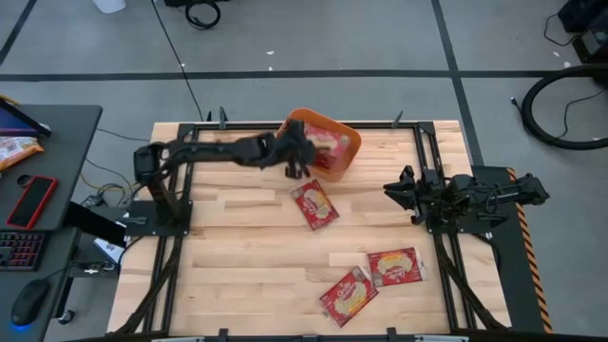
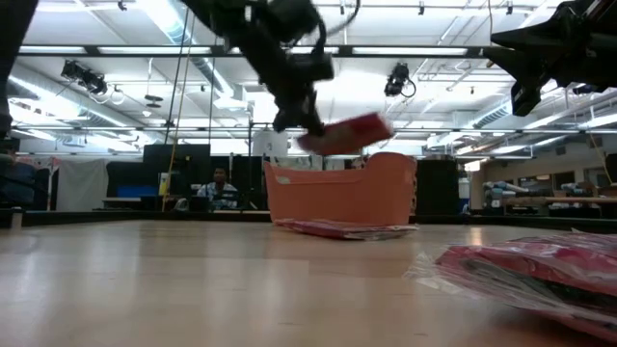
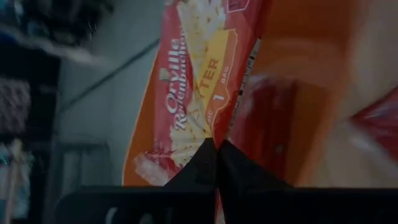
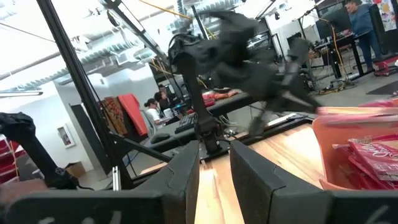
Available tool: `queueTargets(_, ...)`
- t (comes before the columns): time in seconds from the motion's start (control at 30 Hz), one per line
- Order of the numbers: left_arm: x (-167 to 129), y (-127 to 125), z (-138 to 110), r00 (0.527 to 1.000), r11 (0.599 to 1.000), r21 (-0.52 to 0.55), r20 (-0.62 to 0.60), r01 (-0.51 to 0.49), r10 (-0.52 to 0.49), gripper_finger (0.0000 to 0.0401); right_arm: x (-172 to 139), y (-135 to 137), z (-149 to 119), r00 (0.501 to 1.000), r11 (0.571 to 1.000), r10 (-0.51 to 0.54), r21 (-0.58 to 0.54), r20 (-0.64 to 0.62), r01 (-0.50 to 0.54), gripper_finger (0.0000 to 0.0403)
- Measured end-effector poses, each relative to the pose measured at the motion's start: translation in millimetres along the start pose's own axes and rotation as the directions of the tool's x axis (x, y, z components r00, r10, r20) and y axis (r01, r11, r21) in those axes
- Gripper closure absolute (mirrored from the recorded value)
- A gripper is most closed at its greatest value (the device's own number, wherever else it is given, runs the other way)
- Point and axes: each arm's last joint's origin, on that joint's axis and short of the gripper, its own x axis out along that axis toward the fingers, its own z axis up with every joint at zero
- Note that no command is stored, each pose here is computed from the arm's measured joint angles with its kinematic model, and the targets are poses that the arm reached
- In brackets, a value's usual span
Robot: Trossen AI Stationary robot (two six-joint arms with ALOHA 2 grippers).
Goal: Sort popcorn bags into baskets
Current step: Put the red popcorn pack into the orange bin
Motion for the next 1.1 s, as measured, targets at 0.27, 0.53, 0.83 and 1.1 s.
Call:
queueTargets(0.27, 48, 8, -40, 0.992, 0.996, -0.079, -0.112, 0.047, -0.056, 0.0371, 0, 0, 0, 1.0, 1.0, 0.0, 0.0, -0.001, 0.0, 0.0307)
queueTargets(0.53, 23, -12, -9, 0.997, 0.997, 0.008, -0.036, 0.074, -0.074, 0.0295, 0, 0, 0, 1.0, 1.0, 0.0, 0.0, 0.0, 0.0, 0.0307)
queueTargets(0.83, -13, -94, 28, 0.919, 0.896, 0.25, 0.05, 0.367, -0.39, 0.0277, 0, 0, 0, 1.0, 1.0, 0.0, 0.0, 0.0, 0.0, 0.0307)
queueTargets(1.1, -24, -151, 15, 0.9, 0.84, 0.356, -0.002, 0.409, -0.437, 0.023, 0, 0, 1, 1.0, 1.0, 0.002, 0.001, 0.007, -0.002, 0.0307)
